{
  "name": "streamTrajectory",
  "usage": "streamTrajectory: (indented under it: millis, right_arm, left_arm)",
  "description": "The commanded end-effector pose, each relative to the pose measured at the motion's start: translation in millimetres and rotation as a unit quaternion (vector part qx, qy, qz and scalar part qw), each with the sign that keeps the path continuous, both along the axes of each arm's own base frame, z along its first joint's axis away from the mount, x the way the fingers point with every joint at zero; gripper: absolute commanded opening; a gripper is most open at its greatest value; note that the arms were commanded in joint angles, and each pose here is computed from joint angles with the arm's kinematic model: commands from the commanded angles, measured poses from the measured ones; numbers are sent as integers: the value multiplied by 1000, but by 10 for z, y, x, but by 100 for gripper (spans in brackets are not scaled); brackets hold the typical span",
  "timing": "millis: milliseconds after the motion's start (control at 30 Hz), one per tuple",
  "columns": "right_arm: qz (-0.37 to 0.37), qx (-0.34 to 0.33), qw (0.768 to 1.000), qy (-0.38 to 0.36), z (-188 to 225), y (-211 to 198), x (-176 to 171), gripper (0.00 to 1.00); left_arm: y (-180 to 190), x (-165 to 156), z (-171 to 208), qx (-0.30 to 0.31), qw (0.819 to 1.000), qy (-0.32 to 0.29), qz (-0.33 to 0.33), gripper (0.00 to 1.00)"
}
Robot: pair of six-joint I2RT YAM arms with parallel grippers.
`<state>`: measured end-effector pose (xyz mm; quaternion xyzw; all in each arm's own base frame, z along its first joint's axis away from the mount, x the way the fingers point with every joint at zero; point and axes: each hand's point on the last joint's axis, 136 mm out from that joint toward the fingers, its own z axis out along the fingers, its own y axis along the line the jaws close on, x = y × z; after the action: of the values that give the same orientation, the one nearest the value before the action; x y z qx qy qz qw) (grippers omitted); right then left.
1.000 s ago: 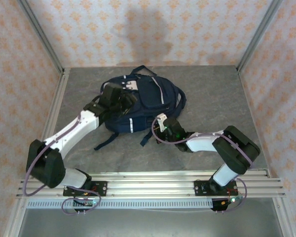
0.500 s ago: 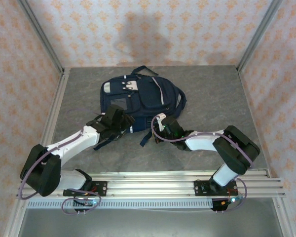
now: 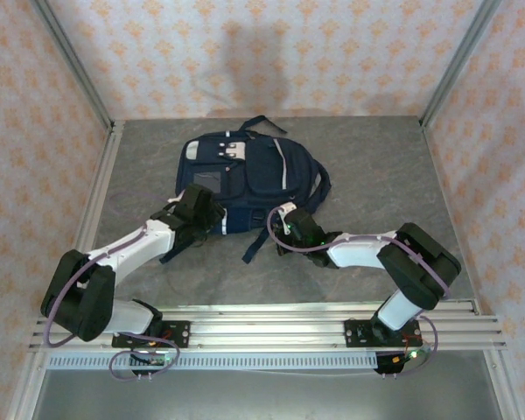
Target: Pack books, pencil case, and school supplies into a backpack
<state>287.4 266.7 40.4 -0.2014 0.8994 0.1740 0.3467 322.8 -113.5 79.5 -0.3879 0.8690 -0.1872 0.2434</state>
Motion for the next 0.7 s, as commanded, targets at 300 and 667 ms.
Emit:
streamTrajectory:
  millis: [300, 667]
  right_arm:
    - [-13, -29, 999, 14, -14, -130, -5, 0]
    - [87, 20, 996, 29, 265, 521, -244, 0]
  left_arm:
    - [639, 261, -14, 91, 991, 15, 95, 55]
    - [582, 899, 221, 59, 997, 5, 53, 54]
